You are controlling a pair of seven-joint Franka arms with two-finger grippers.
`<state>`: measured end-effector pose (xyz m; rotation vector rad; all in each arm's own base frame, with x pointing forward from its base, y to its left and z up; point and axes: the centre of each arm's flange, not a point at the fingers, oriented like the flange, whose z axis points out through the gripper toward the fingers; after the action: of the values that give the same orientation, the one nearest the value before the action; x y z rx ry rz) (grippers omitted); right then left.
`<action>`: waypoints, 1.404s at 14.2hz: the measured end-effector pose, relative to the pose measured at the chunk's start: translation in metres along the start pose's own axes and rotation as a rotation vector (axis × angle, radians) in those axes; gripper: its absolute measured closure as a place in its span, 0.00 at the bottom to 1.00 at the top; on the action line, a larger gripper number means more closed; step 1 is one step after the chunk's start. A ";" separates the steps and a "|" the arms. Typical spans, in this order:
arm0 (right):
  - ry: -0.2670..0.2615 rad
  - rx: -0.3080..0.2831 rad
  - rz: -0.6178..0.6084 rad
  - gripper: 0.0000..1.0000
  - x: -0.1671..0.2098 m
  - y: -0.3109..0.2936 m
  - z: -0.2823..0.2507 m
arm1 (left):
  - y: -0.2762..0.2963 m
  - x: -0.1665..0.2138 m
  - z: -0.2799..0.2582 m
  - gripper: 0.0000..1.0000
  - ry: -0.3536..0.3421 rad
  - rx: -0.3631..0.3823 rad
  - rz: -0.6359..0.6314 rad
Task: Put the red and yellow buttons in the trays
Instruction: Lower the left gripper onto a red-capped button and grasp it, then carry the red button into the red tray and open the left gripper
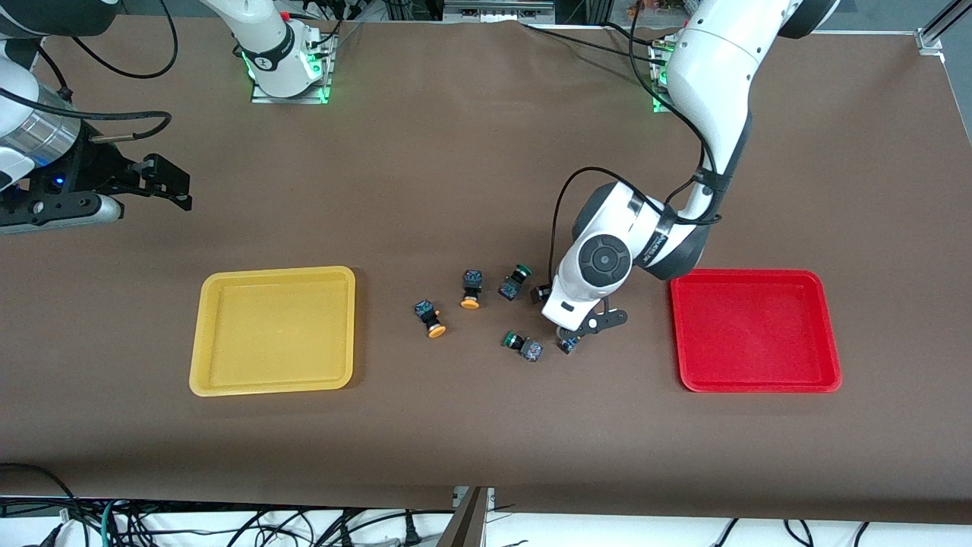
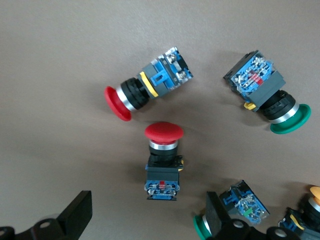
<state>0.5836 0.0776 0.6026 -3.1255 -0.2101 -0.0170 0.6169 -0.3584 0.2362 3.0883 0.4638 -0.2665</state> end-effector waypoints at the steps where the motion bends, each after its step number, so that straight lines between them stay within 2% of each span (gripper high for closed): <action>1: 0.000 0.000 0.000 0.00 0.000 0.000 0.000 | 0.002 0.000 0.006 0.00 0.010 -0.009 0.000; 3: 0.000 0.000 0.000 0.00 0.000 0.000 0.000 | 0.004 0.001 0.018 0.00 0.034 -0.019 0.007; 6: 0.000 0.000 0.000 0.00 0.000 0.000 0.000 | 0.010 -0.004 0.037 0.00 0.073 0.024 0.054; 9: 0.000 0.000 0.000 0.00 0.000 0.000 0.000 | 0.016 -0.009 0.046 0.00 0.083 0.027 0.061; 11: 0.000 0.000 0.000 0.00 0.000 0.000 0.000 | 0.016 -0.009 0.050 0.04 0.081 0.030 0.060; 16: 0.000 0.000 0.000 0.00 0.000 0.000 0.000 | 0.015 -0.008 0.054 0.59 0.080 0.033 0.059; 20: 0.000 0.000 -0.001 0.00 0.000 -0.001 0.000 | 0.015 -0.004 0.045 0.59 0.092 0.024 0.055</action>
<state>0.5836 0.0781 0.6027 -3.1253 -0.2118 -0.0174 0.6100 -0.3754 0.1926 3.1417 0.3789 -0.1307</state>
